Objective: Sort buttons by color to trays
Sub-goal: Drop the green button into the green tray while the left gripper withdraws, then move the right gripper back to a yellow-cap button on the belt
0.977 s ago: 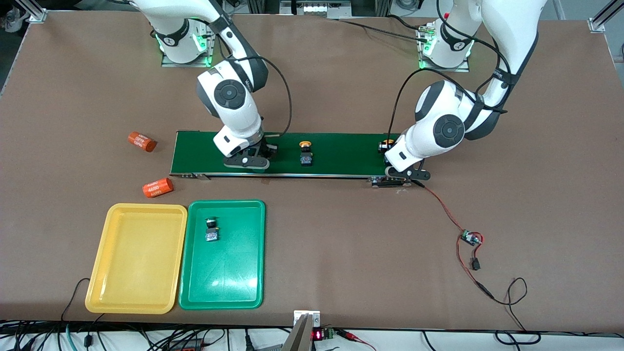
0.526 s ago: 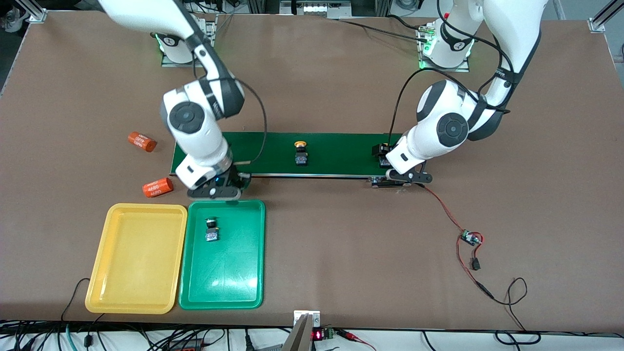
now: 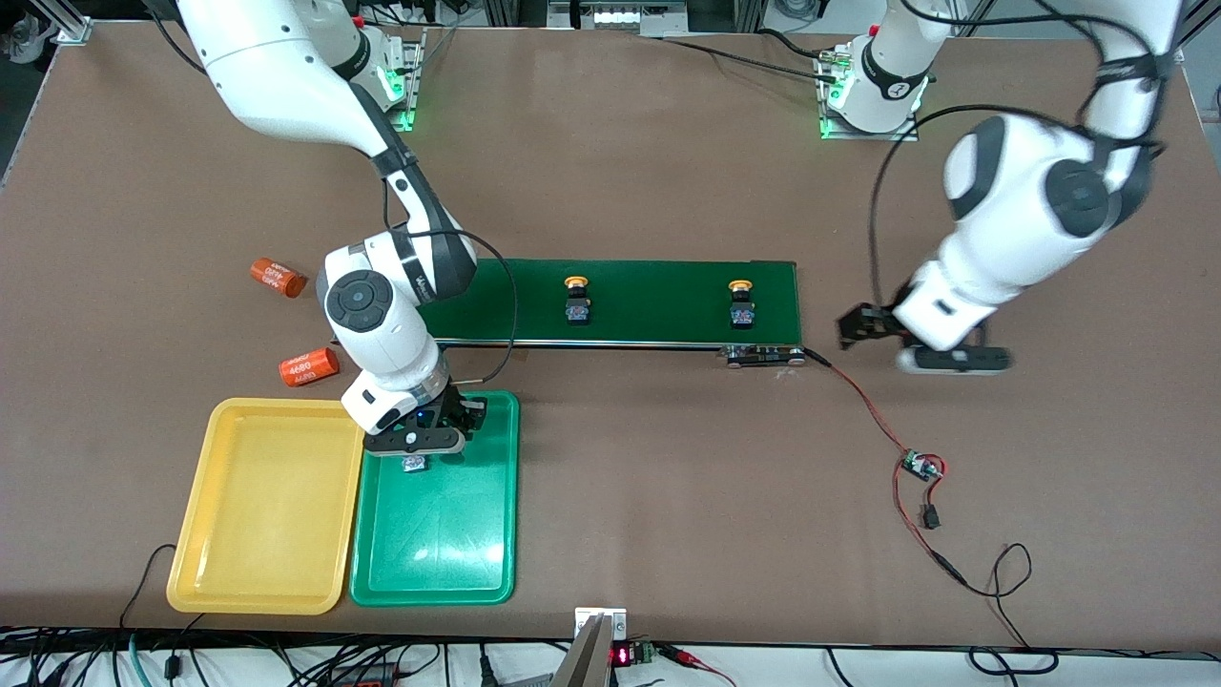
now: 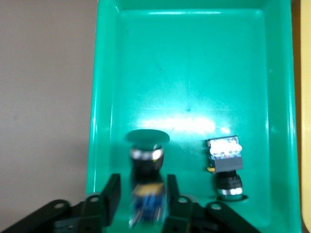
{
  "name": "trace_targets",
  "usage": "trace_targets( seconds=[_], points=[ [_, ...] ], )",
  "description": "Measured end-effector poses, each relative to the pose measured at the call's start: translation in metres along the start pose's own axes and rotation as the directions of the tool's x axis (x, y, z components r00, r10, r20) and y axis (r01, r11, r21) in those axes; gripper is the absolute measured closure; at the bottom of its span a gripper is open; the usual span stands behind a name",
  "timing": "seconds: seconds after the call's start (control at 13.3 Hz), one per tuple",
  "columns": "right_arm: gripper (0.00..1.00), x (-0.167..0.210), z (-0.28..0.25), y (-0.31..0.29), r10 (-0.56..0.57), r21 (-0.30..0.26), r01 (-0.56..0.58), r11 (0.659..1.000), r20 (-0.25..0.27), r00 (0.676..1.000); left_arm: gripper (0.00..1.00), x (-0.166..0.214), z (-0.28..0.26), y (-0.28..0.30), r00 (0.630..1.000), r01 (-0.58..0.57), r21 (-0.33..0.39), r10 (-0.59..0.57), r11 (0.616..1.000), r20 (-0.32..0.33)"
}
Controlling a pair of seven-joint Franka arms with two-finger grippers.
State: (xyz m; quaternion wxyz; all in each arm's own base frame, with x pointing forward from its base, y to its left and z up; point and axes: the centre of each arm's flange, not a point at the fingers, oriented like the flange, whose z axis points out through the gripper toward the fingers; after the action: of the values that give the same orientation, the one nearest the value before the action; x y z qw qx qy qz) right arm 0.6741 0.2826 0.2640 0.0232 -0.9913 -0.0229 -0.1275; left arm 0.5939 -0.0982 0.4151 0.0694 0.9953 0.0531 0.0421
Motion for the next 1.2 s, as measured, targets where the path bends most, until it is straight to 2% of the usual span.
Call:
trace_targets(
  seconds=[0.08,0.15,0.23,0.45,0.68,0.9,1.05,1.2],
  points=[
    [0.40,-0.002,0.006,0.000,-0.003,-0.001,0.003,1.000,0.003,1.000,0.00,0.006,-0.013,-0.021,1.000,0.030,0.008,-0.030,1.000,-0.009],
    [0.39,-0.003,0.010,0.000,-0.004,-0.001,0.004,1.000,0.006,1.000,0.00,0.011,-0.027,-0.038,0.999,0.049,0.018,-0.049,0.999,-0.002],
    [0.33,-0.003,0.011,0.000,-0.005,-0.001,0.005,1.000,0.007,1.000,0.00,0.017,-0.046,-0.050,0.998,0.054,0.039,-0.054,0.998,0.010],
    [0.03,-0.003,0.006,-0.001,-0.010,0.001,0.010,1.000,0.003,1.000,0.00,0.031,-0.112,-0.069,0.999,0.026,0.126,-0.030,0.992,0.031],
    [0.00,-0.011,-0.021,0.003,-0.009,-0.006,0.009,1.000,0.021,1.000,0.00,0.035,-0.164,-0.095,0.999,0.005,0.141,-0.011,0.990,0.047],
    [0.00,-0.037,-0.045,0.004,-0.002,-0.008,0.002,1.000,0.056,0.998,0.00,0.029,-0.178,-0.097,0.996,0.001,0.144,-0.014,0.990,0.089],
    [0.00,-0.064,-0.056,-0.003,0.036,-0.011,-0.035,0.999,0.092,0.995,0.00,0.027,-0.181,-0.092,0.996,-0.008,0.143,-0.006,0.990,0.091],
    [0.00,-0.097,-0.067,-0.023,0.070,-0.025,-0.067,0.997,0.150,0.986,0.00,0.025,-0.186,-0.087,0.996,-0.014,0.142,0.002,0.990,0.088]
  ],
)
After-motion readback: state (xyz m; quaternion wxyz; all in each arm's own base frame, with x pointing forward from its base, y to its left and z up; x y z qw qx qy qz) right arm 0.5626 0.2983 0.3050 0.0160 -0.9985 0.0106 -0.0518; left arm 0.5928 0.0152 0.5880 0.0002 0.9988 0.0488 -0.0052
